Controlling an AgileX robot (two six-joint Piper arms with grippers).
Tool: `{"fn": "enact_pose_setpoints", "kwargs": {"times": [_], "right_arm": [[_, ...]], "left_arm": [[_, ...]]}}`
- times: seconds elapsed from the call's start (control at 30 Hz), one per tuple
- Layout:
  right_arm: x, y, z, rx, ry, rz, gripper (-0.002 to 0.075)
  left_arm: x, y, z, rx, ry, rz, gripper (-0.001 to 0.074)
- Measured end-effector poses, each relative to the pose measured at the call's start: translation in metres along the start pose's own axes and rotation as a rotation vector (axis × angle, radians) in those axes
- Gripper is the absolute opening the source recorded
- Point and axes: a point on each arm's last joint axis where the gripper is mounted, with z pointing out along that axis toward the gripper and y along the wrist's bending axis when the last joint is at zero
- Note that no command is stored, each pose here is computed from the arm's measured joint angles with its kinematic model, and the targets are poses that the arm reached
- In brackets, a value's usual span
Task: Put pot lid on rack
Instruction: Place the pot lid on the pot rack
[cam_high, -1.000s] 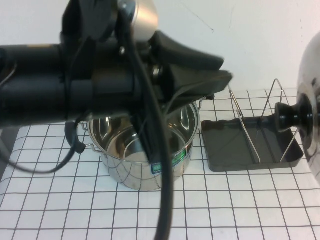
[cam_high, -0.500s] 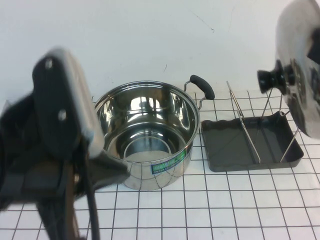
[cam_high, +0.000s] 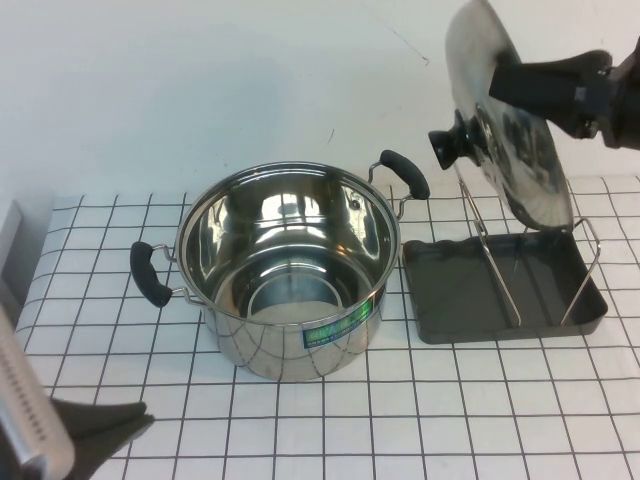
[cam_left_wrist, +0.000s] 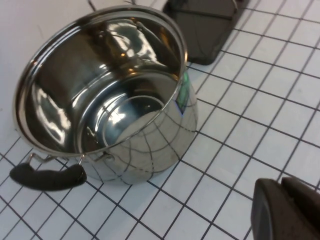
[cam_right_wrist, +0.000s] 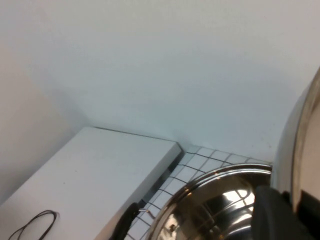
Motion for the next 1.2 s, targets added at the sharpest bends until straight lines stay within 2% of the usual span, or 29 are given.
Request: {"fn": "enact_pose_setpoints", "kwargs": {"times": [0.17,0.37,0.63,0.87,1.2], "right_arm": [[0.006,-0.016,0.008,0.046,0.019,0.013,0.0017],[0.01,-0.02,0.012,0.047,0.031,0.021,0.0017],[0.016,-0.025,0.014,0.06,0.074,0.026,0.0017],[0.036,-0.039,0.014,0.139,0.103,0.078,0.0017],[0.037,-0.046,0.016,0.173,0.078,0.096,0.0017]], "left_arm": [[0.03,-0.009,0.005,-0.064,-0.076,-0.07,-0.0001],[0.056,-0.013,0.018,-0.141,-0.154,-0.092,-0.0001],[0.054,-0.01,0.017,-0.191,-0.231,-0.102,-0.0001],[0.054,-0.01,0.017,-0.191,-0.231,-0.104,-0.0001],[0.055,-0.01,0.017,-0.191,-0.23,-0.104,-0.0001]]}}
